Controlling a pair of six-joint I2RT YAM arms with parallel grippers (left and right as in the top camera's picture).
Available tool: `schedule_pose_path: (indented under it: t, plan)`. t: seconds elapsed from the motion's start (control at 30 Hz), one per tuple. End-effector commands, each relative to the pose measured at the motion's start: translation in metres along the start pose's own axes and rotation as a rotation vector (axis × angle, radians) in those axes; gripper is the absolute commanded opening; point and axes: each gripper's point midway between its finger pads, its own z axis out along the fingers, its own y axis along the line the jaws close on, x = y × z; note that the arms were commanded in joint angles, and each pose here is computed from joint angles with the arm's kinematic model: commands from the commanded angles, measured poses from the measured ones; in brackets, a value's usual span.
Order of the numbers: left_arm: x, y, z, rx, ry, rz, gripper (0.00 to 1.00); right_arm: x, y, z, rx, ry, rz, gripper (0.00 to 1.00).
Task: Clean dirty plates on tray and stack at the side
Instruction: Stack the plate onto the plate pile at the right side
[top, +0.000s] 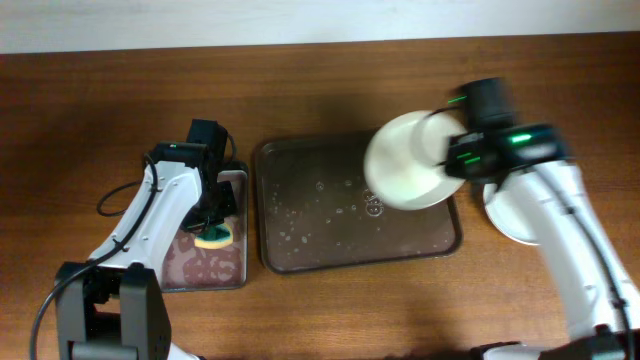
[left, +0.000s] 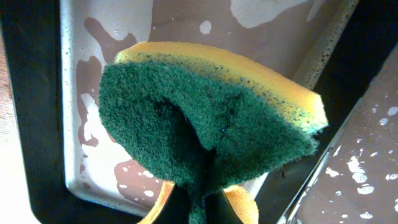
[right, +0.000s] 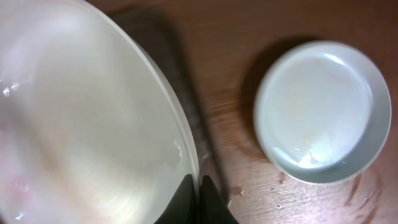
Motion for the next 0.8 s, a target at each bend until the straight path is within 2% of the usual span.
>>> schedule_pose_path:
  t: [0.0,0.07,0.17,0.23,0.37,0.47,0.53,0.57,0.6,0.67,0.77]
  plan:
    - [0.001,0.002,-0.006,0.009,-0.012,0.015,0.0,-0.02,-0.054,0.0,-0.178,0.048,0.29,0.04]
    - [0.001,0.002,-0.006,0.008,-0.011,0.015,0.0,-0.022,-0.112,0.015,-0.129,0.064,0.438,0.04]
    - [0.002,0.002,-0.006,0.007,-0.008,0.032,0.0,0.003,-0.177,0.046,-0.056,0.165,0.616,0.04]
    - [0.002,0.002,-0.006,0.007,-0.008,0.041,0.0,0.024,-0.208,0.072,-0.028,0.249,0.719,0.04]
    - [0.004,0.003,-0.006,0.003,0.002,0.042,0.0,0.047,-0.244,0.101,-0.005,0.322,0.831,0.04]
    - [0.005,0.003,-0.006,0.002,0.005,0.043,0.0,0.053,-0.249,0.106,-0.003,0.343,0.848,0.04]
    - [0.005,0.003,-0.006,0.002,0.005,0.043,0.0,0.049,-0.239,0.104,-0.052,0.339,0.826,0.36]
    - [0.005,0.003,-0.006,0.002,0.005,0.043,0.0,0.042,-0.23,0.101,-0.105,0.325,0.806,0.41]
    - [0.005,0.004,-0.006,0.002,0.004,0.044,0.0,0.03,-0.214,0.091,-0.182,0.289,0.759,0.43]
    - [0.005,0.003,-0.006,0.002,0.004,0.066,0.0,0.019,-0.2,0.074,-0.196,0.243,0.695,0.43]
    - [0.005,0.004,-0.012,0.008,-0.01,0.082,0.0,-0.003,-0.155,0.021,-0.224,0.112,0.541,0.43]
